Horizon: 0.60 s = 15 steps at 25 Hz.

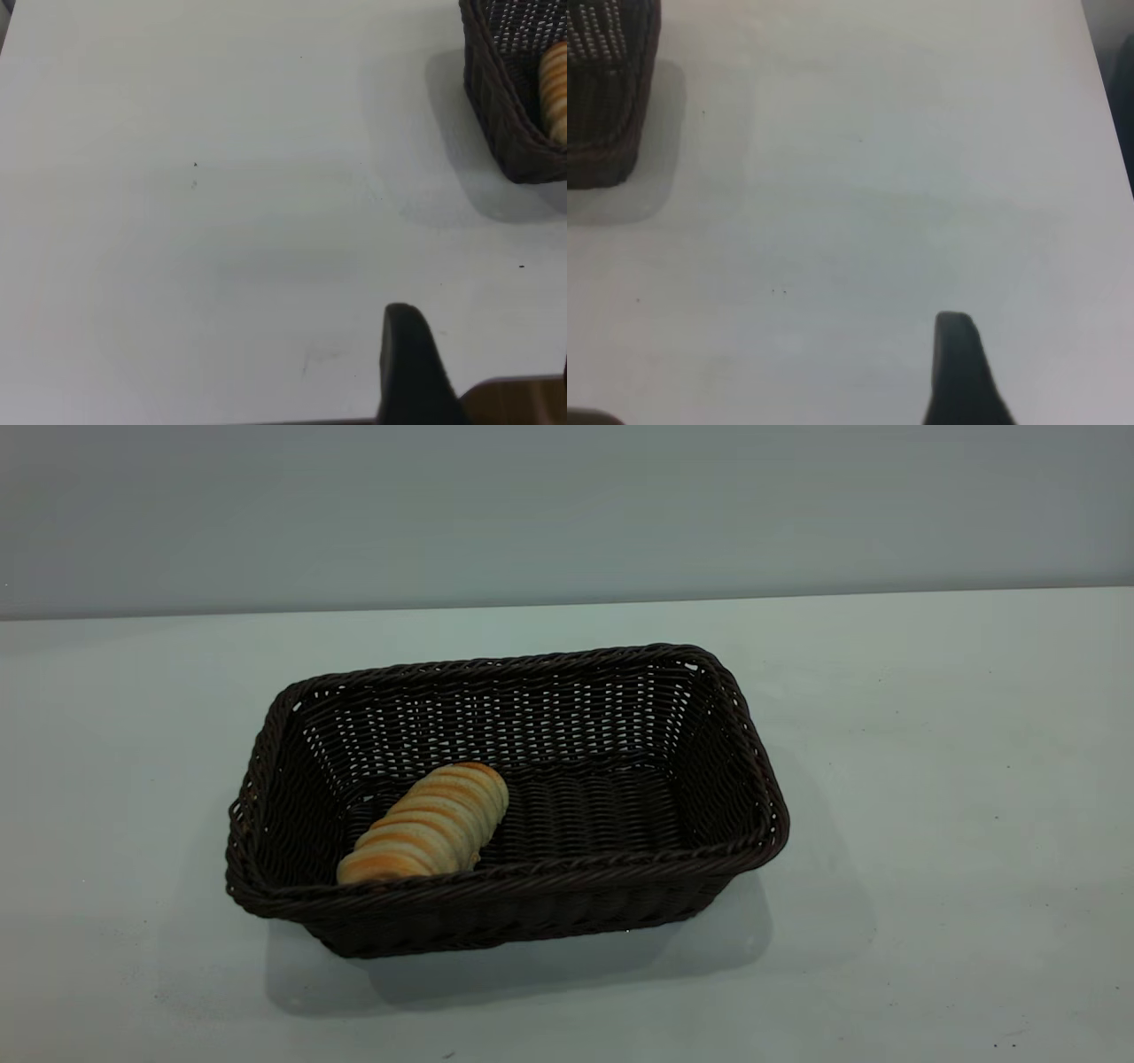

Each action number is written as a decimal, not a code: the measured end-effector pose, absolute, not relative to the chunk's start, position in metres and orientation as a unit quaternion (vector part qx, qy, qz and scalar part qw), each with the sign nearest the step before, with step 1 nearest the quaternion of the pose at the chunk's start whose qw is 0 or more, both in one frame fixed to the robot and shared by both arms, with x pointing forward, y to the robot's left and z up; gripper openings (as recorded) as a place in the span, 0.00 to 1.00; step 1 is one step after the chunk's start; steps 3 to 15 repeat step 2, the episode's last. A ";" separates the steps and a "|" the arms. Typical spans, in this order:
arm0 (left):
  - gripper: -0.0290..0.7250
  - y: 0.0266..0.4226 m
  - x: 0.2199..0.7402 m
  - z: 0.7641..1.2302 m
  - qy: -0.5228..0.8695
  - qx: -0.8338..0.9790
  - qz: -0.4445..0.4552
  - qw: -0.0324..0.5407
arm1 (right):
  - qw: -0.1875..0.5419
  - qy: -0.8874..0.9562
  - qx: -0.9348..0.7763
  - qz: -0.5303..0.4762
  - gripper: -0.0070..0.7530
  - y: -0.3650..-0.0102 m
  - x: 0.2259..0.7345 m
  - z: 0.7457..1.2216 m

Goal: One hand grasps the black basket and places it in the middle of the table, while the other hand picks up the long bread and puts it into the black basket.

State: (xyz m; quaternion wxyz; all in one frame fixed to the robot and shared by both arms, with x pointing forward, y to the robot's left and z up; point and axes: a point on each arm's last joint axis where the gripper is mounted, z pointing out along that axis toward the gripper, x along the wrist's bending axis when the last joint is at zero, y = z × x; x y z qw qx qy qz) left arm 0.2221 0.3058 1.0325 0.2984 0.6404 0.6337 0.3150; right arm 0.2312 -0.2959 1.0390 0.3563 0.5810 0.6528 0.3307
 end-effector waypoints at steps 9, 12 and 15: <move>0.63 0.306 0.222 1.032 0.634 0.640 0.315 0.298 | 0.356 0.653 0.581 0.331 0.64 -0.296 0.231 1.039; 0.63 0.306 0.222 1.032 0.634 0.640 0.315 0.298 | 0.356 0.653 0.581 0.331 0.64 -0.296 0.231 1.039; 0.63 0.306 0.222 1.032 0.634 0.640 0.315 0.298 | 0.356 0.653 0.581 0.331 0.64 -0.296 0.231 1.039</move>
